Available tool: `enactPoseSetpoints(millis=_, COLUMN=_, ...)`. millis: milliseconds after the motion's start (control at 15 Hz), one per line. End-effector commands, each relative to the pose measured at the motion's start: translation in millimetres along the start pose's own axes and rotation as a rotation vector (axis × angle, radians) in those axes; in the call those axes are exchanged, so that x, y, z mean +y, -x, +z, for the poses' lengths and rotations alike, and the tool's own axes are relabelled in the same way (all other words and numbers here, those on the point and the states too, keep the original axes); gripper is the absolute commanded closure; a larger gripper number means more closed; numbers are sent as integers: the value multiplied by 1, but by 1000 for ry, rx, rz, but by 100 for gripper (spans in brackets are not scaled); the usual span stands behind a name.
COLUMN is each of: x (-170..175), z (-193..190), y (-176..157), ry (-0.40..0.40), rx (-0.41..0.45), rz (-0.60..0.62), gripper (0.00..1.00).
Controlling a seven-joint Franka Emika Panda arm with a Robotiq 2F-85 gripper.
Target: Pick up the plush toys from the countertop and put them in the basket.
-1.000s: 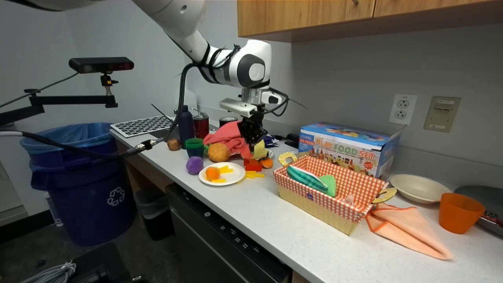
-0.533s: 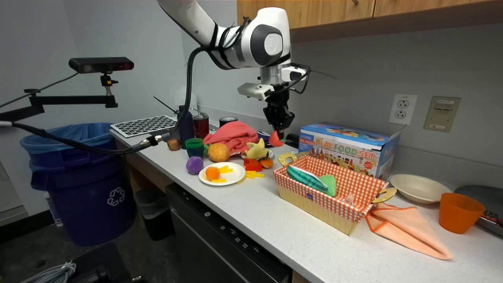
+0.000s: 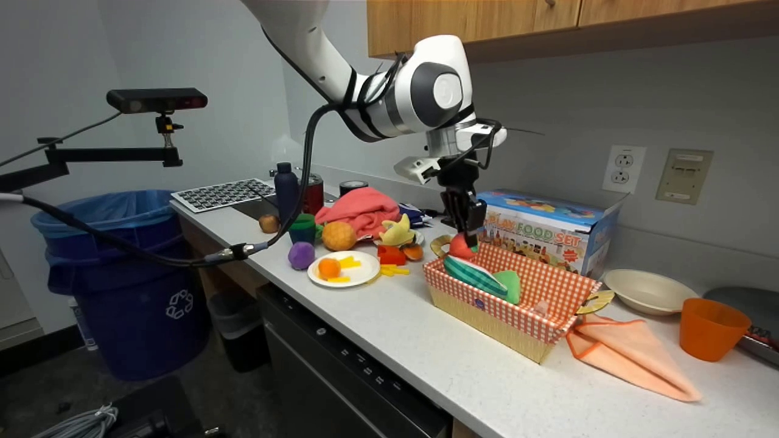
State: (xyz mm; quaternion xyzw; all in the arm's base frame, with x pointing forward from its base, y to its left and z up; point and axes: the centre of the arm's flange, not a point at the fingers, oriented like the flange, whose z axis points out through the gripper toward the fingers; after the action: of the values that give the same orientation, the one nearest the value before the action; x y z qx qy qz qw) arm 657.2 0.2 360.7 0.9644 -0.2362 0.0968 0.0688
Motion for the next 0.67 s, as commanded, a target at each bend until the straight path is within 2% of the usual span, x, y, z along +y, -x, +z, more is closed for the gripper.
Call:
enactPoseSetpoints(millis=0, x=-2, z=0, y=6, ry=28, rx=63, rz=49, gripper=41)
enactPoseSetpoints(millis=200, x=-12, z=-12, y=10, ry=42, rx=135, rz=32, gripper=19)
enactPoseSetpoints(millis=333, x=-25, z=-21, y=16, ry=9, rx=156, rz=-34, gripper=4)
enactPoseSetpoints(millis=400, x=-33, z=-25, y=21, ry=-12, rx=156, rz=-71, gripper=0)
enactPoseSetpoints(millis=600, x=-73, z=-34, y=44, ry=-97, rx=115, rz=-235, gripper=0)
